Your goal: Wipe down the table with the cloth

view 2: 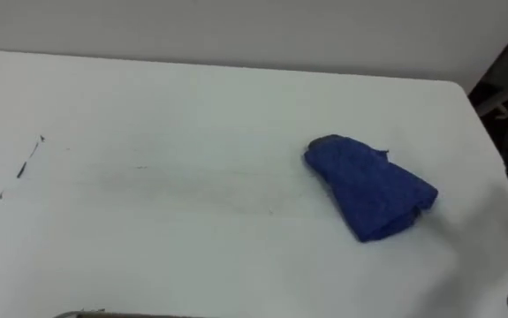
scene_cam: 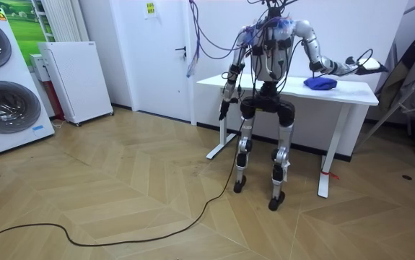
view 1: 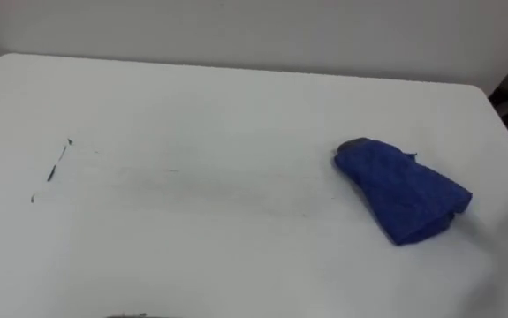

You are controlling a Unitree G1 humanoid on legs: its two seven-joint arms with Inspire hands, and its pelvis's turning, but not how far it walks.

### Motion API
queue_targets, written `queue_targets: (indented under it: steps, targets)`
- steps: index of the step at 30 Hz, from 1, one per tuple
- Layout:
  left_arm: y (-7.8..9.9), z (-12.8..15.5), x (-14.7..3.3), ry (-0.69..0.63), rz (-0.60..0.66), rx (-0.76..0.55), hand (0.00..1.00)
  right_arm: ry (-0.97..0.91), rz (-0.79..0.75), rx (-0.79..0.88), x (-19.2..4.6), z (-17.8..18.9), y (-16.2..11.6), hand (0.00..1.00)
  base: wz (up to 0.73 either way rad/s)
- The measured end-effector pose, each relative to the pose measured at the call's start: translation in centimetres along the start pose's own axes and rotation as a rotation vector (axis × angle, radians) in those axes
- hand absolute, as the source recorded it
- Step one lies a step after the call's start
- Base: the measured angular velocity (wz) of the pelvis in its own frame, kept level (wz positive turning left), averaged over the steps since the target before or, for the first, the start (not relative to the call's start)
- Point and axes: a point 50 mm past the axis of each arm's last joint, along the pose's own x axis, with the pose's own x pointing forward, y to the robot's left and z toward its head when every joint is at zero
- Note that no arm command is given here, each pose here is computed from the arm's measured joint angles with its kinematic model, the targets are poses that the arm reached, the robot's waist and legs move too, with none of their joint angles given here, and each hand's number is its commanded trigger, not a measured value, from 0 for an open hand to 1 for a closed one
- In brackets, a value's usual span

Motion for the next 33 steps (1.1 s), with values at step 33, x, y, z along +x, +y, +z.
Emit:
queue_targets:
  steps: [33]
  targets:
    - [0.2, -1.3, -0.1, 0.079, -0.016, 0.036, 0.0, 1.238, 0.305, 0.102, -18.4, -20.8, 5.2, 0.0, -0.04]
